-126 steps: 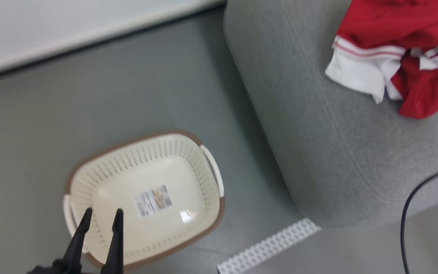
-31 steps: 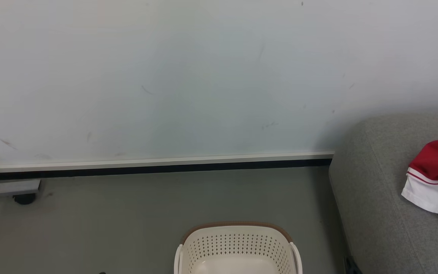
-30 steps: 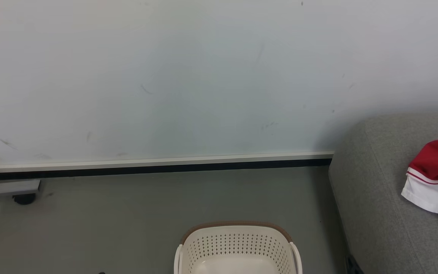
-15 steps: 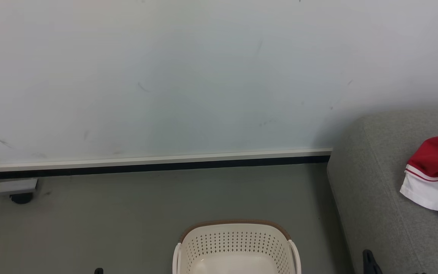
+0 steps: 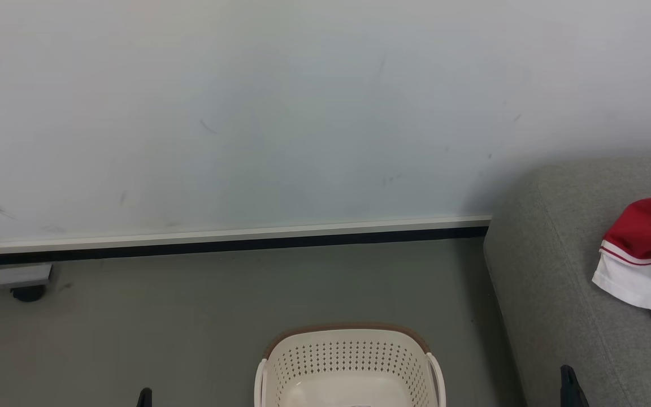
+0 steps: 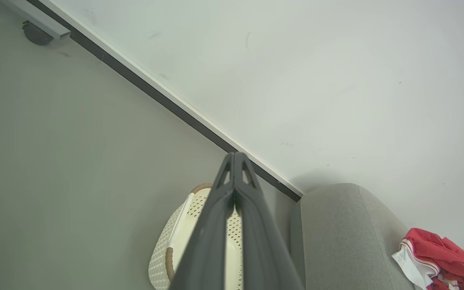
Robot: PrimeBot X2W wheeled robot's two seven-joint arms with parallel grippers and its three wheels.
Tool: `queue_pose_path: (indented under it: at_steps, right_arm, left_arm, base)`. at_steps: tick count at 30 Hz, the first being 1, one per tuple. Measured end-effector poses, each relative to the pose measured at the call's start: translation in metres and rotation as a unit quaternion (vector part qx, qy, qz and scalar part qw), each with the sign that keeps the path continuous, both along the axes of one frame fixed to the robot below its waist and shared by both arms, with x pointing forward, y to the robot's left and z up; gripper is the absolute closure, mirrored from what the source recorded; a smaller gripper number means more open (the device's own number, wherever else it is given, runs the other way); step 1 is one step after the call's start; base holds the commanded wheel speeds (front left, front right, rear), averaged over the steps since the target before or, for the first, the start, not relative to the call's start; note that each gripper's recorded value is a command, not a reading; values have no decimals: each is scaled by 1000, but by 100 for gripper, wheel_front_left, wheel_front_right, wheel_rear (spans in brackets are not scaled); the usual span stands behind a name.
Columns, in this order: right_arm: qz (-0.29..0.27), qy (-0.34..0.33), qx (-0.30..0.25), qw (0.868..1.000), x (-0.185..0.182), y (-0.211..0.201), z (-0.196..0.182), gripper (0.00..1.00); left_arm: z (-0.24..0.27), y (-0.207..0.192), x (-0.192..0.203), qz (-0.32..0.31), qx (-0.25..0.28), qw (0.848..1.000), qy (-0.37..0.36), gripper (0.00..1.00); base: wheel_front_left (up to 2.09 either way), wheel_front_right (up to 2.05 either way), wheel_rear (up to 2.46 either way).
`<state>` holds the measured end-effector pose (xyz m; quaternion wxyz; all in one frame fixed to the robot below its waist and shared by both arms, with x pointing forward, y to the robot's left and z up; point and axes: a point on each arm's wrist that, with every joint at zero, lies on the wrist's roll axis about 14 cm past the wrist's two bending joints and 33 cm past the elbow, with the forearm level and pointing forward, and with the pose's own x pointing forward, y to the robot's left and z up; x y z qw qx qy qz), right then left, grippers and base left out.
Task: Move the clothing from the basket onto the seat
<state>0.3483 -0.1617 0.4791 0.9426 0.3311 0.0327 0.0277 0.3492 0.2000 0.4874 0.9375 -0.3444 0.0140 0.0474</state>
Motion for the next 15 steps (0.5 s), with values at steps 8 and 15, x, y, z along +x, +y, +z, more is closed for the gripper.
queue_pose_path:
  at_steps: [8, 15]
  right_arm:
    - [-18, 4, 56, 998, 1, -9, 2, 100]
    - [-28, 4, 95, 995, 2, -16, 5, 100]
  left_arm:
    - [0, -3, 5, -4, -53, 999, 2, 100]
    - [0, -6, 7, -9, -93, 996, 3, 100]
  base:
    - [0, 0, 0]
    - [0, 0, 0]
